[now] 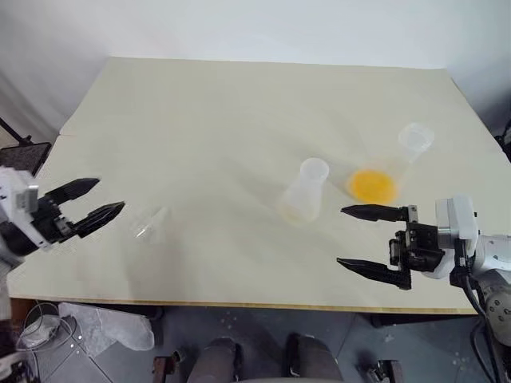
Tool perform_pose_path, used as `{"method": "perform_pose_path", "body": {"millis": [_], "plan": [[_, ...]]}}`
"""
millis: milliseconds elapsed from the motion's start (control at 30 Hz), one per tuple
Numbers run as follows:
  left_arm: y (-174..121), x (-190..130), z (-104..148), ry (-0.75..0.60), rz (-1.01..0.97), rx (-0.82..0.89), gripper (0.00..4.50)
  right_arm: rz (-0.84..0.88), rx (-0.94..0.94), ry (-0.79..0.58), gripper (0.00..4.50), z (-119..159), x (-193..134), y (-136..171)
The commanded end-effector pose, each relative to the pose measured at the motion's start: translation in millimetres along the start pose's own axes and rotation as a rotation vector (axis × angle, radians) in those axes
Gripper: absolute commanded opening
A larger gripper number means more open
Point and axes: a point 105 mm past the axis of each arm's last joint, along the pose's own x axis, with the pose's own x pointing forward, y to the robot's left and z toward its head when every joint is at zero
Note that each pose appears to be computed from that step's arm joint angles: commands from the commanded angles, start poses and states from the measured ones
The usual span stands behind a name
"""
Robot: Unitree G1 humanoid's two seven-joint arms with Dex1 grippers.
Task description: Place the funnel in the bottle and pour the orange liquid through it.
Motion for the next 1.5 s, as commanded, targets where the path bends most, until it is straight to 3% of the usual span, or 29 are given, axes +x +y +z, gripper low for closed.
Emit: {"method": "perform_pose_path", "body": {"millis": [33, 200, 467, 1033, 1500], "plan": [[0, -13, 6, -0.043, 0.051, -0.003, 4.47, 0.036, -0.017, -0.068, 4.5, 11, 7, 5], [1, -25, -12, -0.028, 0.124, -0.065, 4.47, 0.019, 0.063, -0.148, 4.5, 10, 12, 14], [-3, -25, -35, 0.038, 0.115, -0.08, 4.47, -0.04, 0.162, -0.135, 4.5, -18, 9, 28], [10, 21, -54, 0.134, 0.029, 0.104, 4.47, -0.097, 0.189, -0.147, 4.5, -30, 11, 28], [8, 54, -70, 0.207, -0.107, 0.085, 4.47, -0.155, 0.163, -0.155, 4.5, -32, 8, 23]]}}
